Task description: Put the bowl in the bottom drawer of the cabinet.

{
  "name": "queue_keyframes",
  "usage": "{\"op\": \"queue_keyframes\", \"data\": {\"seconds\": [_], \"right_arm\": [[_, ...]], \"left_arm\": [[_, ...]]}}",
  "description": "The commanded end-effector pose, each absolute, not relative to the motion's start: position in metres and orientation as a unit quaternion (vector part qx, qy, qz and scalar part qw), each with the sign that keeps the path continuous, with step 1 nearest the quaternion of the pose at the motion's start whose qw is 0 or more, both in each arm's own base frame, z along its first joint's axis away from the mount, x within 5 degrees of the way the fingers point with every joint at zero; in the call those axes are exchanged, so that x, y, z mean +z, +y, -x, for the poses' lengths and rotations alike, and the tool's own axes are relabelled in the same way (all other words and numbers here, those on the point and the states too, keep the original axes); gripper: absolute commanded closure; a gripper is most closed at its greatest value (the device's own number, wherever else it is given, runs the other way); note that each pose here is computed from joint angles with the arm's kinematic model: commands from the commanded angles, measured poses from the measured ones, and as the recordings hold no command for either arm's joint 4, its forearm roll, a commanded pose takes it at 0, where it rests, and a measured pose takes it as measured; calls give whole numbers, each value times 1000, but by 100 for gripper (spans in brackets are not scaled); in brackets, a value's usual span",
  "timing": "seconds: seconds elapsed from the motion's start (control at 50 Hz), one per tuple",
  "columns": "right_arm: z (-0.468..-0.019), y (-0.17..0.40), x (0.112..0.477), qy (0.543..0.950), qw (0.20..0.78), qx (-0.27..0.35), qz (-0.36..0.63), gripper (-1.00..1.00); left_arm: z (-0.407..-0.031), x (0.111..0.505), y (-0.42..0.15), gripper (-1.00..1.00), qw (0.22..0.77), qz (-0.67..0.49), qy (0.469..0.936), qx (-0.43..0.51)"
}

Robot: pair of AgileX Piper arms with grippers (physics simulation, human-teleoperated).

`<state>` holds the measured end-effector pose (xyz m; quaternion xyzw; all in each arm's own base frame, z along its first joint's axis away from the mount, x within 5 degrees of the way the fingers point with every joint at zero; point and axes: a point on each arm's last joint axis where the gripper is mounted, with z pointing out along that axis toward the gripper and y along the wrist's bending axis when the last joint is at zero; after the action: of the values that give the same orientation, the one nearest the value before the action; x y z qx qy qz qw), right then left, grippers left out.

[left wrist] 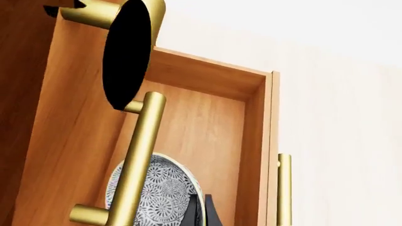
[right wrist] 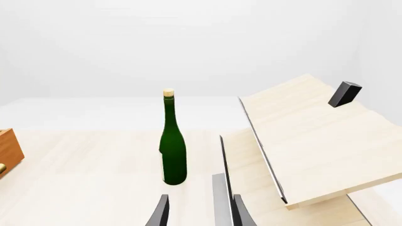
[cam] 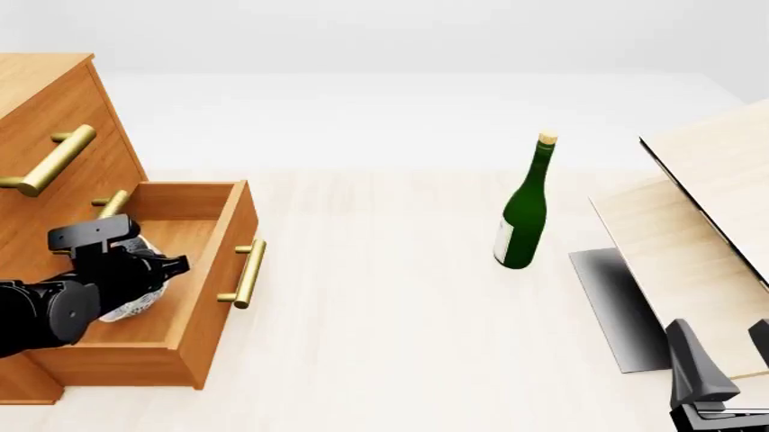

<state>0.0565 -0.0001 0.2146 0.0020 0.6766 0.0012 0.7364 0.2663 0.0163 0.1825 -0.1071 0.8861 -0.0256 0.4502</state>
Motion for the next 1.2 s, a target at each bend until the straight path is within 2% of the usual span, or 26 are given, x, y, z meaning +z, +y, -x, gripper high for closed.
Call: {"op": "queue_keyframes", "data": {"seconds": [0.02,0.2,0.22,0.78,1.2], "right_arm": [[-57,0,215,677,736,1,-2,-100],[-57,0,215,677,736,1,-2,-100],[-57,0,215,677,736,1,-2,-100],[-57,0,215,677,736,1,-2,-100],[-57,0,215,677,736,1,-2,-100]], "left_arm": [[-268,179,20,100,453,108,885,-22],[-269,182,22,100,457,116,882,-23],[-269,181,21,-100,456,116,882,-23],[-258,197,37,-100,488,148,860,-14],[-253,238,7,-100,544,156,820,-88]]}}
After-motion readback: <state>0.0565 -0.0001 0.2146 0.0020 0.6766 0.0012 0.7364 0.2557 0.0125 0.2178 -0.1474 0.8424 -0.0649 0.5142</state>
